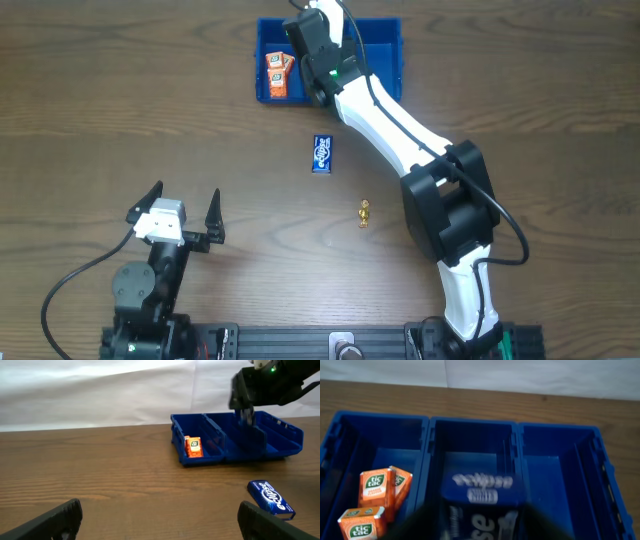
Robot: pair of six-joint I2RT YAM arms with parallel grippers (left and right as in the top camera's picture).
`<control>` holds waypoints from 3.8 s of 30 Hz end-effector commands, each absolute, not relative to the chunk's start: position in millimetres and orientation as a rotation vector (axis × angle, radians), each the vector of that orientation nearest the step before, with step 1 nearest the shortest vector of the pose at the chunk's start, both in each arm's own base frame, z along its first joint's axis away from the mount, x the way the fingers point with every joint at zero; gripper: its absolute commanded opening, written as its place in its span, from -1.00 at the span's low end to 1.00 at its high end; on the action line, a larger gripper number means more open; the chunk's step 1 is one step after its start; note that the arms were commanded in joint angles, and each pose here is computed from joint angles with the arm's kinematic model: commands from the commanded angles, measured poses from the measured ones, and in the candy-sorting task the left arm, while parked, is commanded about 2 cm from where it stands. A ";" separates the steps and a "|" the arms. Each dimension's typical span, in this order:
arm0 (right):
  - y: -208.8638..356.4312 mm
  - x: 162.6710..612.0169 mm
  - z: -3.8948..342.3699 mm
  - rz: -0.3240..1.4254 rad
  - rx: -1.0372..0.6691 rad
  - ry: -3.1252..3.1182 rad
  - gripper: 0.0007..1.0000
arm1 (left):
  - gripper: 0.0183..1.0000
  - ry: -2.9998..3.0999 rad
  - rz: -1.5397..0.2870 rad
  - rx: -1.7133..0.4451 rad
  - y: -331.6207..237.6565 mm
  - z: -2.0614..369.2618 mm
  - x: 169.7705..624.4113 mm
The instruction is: Sort Candies Into Trays
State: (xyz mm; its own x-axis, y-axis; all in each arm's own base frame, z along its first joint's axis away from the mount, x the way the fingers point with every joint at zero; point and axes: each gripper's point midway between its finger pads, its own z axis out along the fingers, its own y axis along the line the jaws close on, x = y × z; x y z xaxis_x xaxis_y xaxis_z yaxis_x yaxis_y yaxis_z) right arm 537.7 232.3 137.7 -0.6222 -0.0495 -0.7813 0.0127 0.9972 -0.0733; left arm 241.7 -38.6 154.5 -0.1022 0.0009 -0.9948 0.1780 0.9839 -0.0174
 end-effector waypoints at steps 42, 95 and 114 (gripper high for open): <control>253.6 351.7 0.1 0.029 -0.035 2.993 0.73 | 1.00 1.713 -0.157 0.159 -41.3 138.6 240.4; 222.4 553.2 145.1 -0.058 -0.058 2.219 -0.75 | 1.00 1.713 -0.157 0.159 -41.3 138.6 240.4; 222.7 546.9 159.7 -0.036 -0.068 2.220 1.00 | 0.99 1.713 -0.157 0.159 -41.3 138.6 240.4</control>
